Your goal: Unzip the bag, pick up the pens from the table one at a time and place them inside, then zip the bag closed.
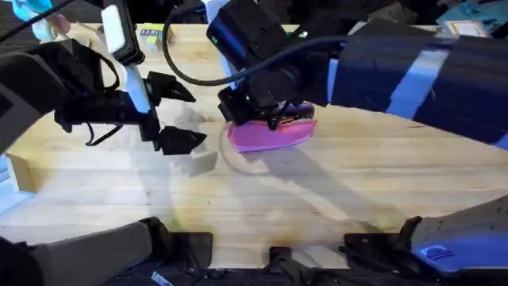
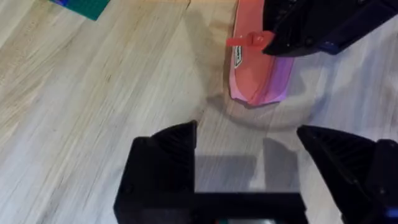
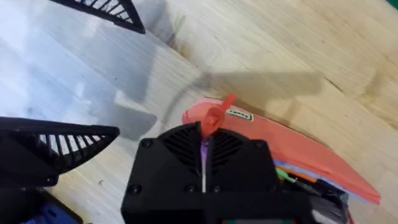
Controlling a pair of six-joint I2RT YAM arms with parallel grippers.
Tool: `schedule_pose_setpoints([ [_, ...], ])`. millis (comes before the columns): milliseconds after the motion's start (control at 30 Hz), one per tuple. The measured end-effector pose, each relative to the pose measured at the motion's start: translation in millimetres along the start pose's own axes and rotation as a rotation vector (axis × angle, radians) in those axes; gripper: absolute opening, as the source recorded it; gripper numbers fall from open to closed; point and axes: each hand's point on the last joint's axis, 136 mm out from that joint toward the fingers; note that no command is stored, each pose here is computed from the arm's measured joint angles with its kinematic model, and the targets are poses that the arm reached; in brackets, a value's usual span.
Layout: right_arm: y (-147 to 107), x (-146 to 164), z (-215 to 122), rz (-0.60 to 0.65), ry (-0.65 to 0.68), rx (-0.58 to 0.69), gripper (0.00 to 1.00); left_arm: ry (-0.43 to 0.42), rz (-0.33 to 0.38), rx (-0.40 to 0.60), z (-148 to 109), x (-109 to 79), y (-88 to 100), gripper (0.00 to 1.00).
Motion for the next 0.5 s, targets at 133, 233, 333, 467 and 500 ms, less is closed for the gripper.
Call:
schedule_pose_setpoints([
  [133,0.4,-1.3,0.0,-0.003,-0.008,-0.002,0.032,0.000,0.000,0.000,0.0,0.0,0.0,0.993],
  [233,0.5,-1.7,0.0,-0.003,-0.010,-0.003,0.032,-0.039,-0.036,-0.053,-0.4,-9.6,8.6,0.993],
  [333,0.5,-1.8,0.0,-0.003,-0.010,-0.003,0.032,-0.066,-0.064,-0.090,-1.2,-16.5,14.7,0.993],
  [467,0.5,-1.8,0.0,-0.003,-0.010,-0.003,0.032,-0.086,-0.086,-0.117,-2.0,-21.3,19.2,0.994],
  [500,0.5,-1.8,0.0,-0.003,-0.010,-0.003,0.032,-0.087,-0.086,-0.121,-2.1,-21.4,19.9,0.994],
])
Point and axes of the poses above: each hand's point on the last joint's axis, 136 mm out from that joint toward the fingers, its own z axis out along the fingers, its own x axis along the line the jaws close on, y = z × x, and after that the axes turned 7 degrees about -z, right-handed
